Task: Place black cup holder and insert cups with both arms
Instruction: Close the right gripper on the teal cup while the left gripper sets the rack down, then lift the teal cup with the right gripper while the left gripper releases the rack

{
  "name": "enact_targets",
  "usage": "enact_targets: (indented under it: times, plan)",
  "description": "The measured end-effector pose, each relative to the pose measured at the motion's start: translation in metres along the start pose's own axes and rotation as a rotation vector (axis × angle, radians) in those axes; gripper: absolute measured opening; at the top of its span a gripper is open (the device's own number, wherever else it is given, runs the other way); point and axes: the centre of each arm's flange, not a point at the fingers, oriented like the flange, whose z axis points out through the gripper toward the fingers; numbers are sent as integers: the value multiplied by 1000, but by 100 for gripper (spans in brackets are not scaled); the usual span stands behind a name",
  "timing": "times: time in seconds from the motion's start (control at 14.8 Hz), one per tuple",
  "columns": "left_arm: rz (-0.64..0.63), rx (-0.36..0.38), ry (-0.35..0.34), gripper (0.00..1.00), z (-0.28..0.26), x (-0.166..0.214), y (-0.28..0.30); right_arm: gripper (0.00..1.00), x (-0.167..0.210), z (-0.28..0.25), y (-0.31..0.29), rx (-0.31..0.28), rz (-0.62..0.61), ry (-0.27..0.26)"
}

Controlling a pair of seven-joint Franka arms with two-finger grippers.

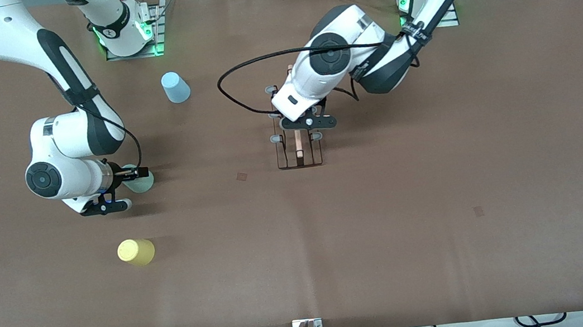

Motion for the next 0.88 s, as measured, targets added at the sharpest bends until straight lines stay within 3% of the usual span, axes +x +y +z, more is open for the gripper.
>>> enact_targets:
  times: [0.13,0.27,0.61,0.88]
  plan:
    - [-4,-4,-2,16,5,2,1,83,0,1,0,0,0,0]
    - [-8,-6,-5,16,8,4,-1,67,1,-2,0,1,1,5]
    - [-24,-12,0,16,9,6,-1,67,8,-16,-1,3,-2,36]
    - [-46,-17,-3,16,12,8,-1,67,22,-73,-6,7,-9,52]
